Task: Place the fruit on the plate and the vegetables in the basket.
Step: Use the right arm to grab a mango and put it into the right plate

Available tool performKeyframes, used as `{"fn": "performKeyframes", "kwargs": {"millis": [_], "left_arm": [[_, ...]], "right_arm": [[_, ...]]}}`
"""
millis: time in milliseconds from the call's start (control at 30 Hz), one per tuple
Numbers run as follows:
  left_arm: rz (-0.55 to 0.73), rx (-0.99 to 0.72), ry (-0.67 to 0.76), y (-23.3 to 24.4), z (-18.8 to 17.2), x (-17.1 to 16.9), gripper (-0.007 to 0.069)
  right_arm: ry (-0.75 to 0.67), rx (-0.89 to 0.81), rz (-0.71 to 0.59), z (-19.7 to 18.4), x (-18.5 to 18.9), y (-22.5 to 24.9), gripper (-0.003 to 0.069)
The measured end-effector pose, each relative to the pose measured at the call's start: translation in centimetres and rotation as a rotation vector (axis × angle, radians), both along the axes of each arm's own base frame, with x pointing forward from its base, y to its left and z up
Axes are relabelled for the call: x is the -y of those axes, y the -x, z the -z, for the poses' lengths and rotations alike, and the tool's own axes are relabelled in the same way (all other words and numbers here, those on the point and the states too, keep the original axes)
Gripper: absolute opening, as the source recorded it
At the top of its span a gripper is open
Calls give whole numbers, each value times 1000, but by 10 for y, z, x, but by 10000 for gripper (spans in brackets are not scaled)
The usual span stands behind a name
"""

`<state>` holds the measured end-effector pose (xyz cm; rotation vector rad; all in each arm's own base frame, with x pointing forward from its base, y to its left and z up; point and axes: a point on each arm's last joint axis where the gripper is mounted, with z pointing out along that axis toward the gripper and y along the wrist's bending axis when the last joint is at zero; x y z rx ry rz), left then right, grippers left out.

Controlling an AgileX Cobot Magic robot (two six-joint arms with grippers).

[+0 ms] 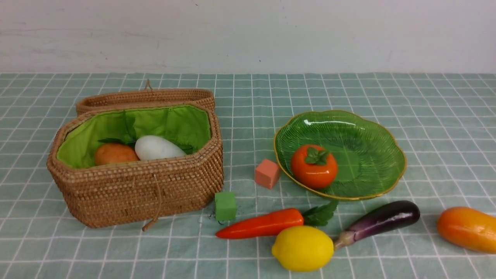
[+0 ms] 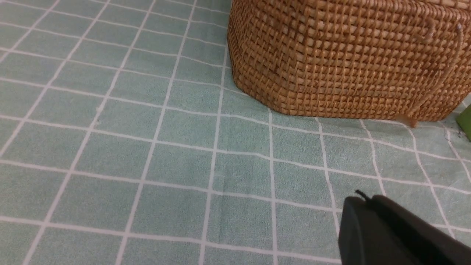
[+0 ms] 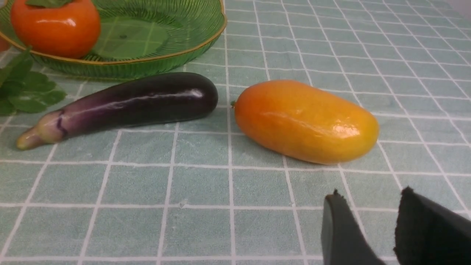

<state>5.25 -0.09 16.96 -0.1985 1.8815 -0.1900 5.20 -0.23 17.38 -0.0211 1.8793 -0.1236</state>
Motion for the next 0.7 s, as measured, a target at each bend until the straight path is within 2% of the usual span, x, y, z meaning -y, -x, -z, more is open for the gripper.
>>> {"fn": "performKeyframes", "kwargs": {"millis": [167,233,300,367,400,467,600,700], "left_arm": [[0,1,0,0,0,0,16],[0,1,0,0,0,0,18],[0,1,0,0,0,0,18],[0,1,0,0,0,0,20],[0,1,0,0,0,0,21],[0,1,0,0,0,0,24],[0,1,0,0,0,0,29],[0,1,0,0,0,0,31]], "right_arm": [[2,26,4,-1,0,-1,241],[-31,130,20,-8,1,-3,241],[-130,258,47,-19,2,-4,241],[-311,425,94,-32,5,-4,241],[-330,426,96,-32,5,-4,241],[-509,588,147,-44,11,-1,241],[-541,716,176,-56,16,3,241],[-529,694,109,-88,10,8,241]]}}
